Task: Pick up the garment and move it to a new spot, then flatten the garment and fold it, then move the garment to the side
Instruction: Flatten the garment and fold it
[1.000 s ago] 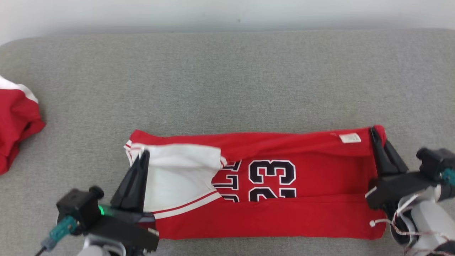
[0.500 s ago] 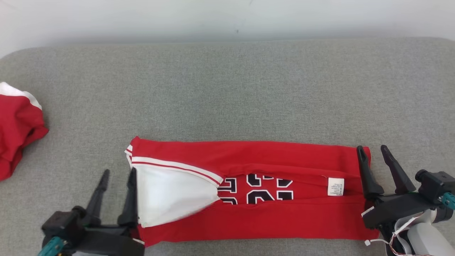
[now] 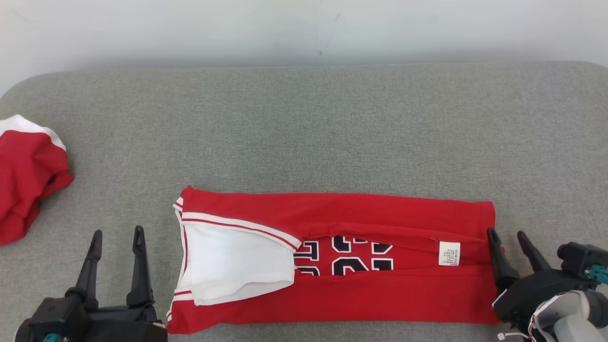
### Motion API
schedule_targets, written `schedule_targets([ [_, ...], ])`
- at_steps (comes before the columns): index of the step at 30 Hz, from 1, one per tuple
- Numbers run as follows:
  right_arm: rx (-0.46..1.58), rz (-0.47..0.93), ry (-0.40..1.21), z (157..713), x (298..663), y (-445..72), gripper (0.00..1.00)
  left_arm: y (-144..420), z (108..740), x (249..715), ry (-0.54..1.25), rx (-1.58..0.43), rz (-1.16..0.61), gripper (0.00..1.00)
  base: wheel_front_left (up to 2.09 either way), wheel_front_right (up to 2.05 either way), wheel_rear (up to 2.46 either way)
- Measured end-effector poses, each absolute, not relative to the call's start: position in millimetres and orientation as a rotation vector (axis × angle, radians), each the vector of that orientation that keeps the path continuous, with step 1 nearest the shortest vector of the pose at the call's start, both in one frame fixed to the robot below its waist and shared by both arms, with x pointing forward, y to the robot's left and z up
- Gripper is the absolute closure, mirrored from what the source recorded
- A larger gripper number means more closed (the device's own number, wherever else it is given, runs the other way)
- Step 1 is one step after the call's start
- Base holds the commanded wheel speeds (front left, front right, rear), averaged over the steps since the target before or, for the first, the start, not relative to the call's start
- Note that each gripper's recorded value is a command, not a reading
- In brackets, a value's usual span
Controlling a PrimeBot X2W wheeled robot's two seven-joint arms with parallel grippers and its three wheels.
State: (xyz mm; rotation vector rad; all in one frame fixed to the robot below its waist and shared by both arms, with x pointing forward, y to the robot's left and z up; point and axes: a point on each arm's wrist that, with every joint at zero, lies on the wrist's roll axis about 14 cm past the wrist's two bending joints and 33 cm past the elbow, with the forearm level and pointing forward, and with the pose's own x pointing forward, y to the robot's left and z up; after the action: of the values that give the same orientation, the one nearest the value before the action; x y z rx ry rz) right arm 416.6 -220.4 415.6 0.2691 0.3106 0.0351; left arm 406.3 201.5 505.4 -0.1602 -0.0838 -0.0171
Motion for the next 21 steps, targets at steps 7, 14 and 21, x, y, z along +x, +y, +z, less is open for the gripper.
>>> schedule_targets([
  [7,0.294,0.024,0.402,393.4,406.8,-210.8,0.00,210.3,500.9,398.1,-0.077,-0.153,0.020,0.00,0.00,0.00,0.00],
  [14,0.301,0.046,0.479,377.8,403.1,-195.9,0.57,212.3,496.9,392.7,-0.067,-0.144,0.029,0.00,0.00,0.00,0.00],
  [21,0.312,0.042,0.461,381.9,403.4,-196.6,1.00,212.9,496.3,389.7,-0.066,-0.141,0.034,0.00,0.00,0.00,0.00],
])
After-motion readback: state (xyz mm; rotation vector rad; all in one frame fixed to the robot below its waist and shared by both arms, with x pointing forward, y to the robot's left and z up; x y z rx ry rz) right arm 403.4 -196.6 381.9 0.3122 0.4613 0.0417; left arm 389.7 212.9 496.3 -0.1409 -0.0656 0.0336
